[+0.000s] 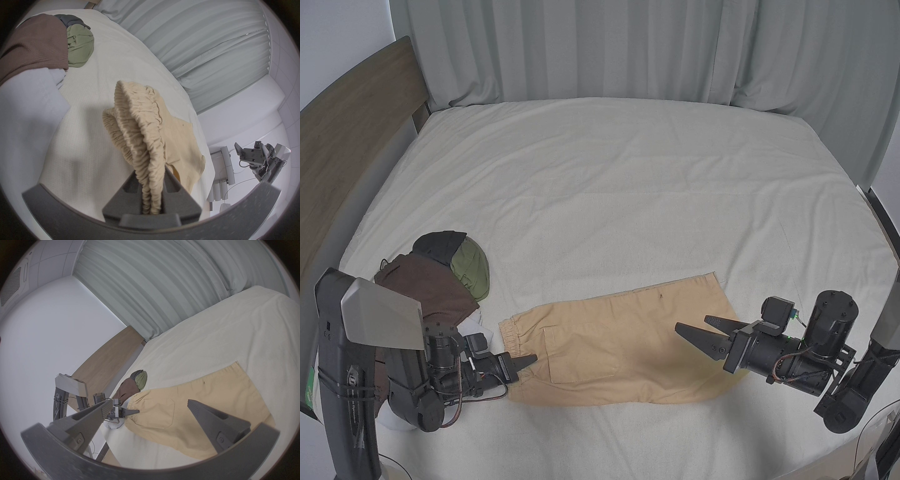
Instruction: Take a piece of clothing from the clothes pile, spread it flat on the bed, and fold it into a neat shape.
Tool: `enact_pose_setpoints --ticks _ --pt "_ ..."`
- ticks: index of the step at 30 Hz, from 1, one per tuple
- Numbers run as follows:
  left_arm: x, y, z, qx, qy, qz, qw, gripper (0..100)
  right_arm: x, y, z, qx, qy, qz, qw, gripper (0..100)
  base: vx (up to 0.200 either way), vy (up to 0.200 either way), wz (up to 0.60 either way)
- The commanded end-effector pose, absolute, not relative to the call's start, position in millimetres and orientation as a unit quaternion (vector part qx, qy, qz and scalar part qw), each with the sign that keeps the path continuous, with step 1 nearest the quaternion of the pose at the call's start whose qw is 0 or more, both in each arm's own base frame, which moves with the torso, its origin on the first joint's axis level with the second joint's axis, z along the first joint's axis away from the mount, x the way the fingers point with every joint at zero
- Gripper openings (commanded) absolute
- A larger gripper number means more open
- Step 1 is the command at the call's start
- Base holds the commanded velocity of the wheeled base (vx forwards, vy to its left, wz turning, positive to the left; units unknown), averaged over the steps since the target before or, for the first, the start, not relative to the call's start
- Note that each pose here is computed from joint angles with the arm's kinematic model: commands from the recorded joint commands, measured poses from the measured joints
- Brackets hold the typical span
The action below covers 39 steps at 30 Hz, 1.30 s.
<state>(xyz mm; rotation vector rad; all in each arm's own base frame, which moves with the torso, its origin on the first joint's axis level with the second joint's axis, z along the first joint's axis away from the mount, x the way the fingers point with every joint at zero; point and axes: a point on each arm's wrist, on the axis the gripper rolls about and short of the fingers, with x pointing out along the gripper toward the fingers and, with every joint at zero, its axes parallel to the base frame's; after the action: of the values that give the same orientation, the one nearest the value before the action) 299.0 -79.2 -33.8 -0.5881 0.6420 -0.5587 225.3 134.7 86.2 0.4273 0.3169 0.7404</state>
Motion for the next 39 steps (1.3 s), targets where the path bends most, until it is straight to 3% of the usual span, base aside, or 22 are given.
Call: enact_pose_setpoints --ticks 1,20,39 --pt "298 -76 -30 -0.282 0.301 -0.266 0.871 0 225 135 86 0.206 0.154 0.357 0.898 100 0.000 0.000 0.00" --pt "285 -41 -4 -0.306 0.294 -0.304 0.853 0 225 135 85 0.206 0.155 0.358 0.898 100 0.000 0.000 0.00" --pt "268 -3 5 -0.291 0.277 -0.329 0.855 0 225 135 85 0.206 0.155 0.358 0.898 100 0.000 0.000 0.00"
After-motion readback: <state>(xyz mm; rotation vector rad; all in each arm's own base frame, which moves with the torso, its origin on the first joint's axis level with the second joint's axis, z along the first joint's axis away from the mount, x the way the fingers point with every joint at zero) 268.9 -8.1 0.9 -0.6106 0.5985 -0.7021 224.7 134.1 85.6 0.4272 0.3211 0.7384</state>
